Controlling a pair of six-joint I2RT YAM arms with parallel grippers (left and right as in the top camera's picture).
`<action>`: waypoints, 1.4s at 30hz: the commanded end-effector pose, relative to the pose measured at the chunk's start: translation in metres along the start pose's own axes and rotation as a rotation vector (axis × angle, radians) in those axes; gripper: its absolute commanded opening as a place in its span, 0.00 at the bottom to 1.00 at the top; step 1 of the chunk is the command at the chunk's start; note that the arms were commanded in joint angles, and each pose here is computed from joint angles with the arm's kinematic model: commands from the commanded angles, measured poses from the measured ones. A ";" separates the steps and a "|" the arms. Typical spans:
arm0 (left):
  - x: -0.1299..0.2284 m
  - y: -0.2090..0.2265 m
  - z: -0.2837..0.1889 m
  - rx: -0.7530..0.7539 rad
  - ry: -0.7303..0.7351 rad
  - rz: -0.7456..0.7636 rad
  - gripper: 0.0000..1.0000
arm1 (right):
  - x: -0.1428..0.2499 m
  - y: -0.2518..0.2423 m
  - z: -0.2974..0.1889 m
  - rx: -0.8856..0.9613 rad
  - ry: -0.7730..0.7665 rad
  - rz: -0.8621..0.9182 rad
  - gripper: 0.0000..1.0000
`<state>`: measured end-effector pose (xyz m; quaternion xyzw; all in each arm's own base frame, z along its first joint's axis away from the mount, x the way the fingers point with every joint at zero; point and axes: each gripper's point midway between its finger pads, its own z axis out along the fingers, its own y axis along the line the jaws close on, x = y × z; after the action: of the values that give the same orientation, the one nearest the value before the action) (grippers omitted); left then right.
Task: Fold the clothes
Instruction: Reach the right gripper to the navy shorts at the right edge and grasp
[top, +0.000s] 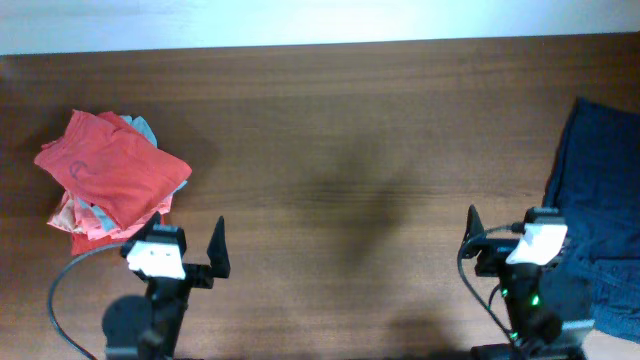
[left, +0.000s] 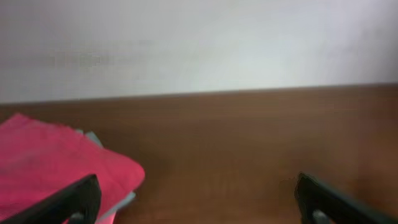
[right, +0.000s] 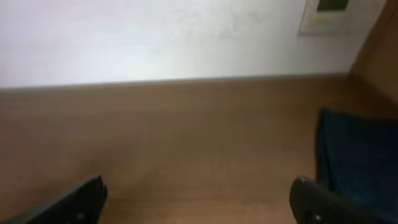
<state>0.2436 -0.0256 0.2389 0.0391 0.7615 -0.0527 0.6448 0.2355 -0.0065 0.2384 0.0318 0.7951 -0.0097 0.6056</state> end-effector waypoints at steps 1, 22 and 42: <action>-0.015 0.002 0.008 -0.006 0.079 0.025 0.99 | -0.023 -0.001 0.005 0.022 0.081 -0.001 0.99; -0.022 0.001 0.022 0.001 0.413 -0.006 0.99 | 0.051 -0.128 0.064 0.601 0.715 0.240 0.99; -0.018 0.001 0.020 0.001 0.427 -0.008 0.99 | 0.210 -0.184 0.060 0.728 1.231 0.533 0.85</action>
<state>0.2667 -0.0266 0.2457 0.0396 0.8849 -0.0492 0.4615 0.2256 -0.1837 0.0192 0.4070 0.9070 -0.1078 -0.0089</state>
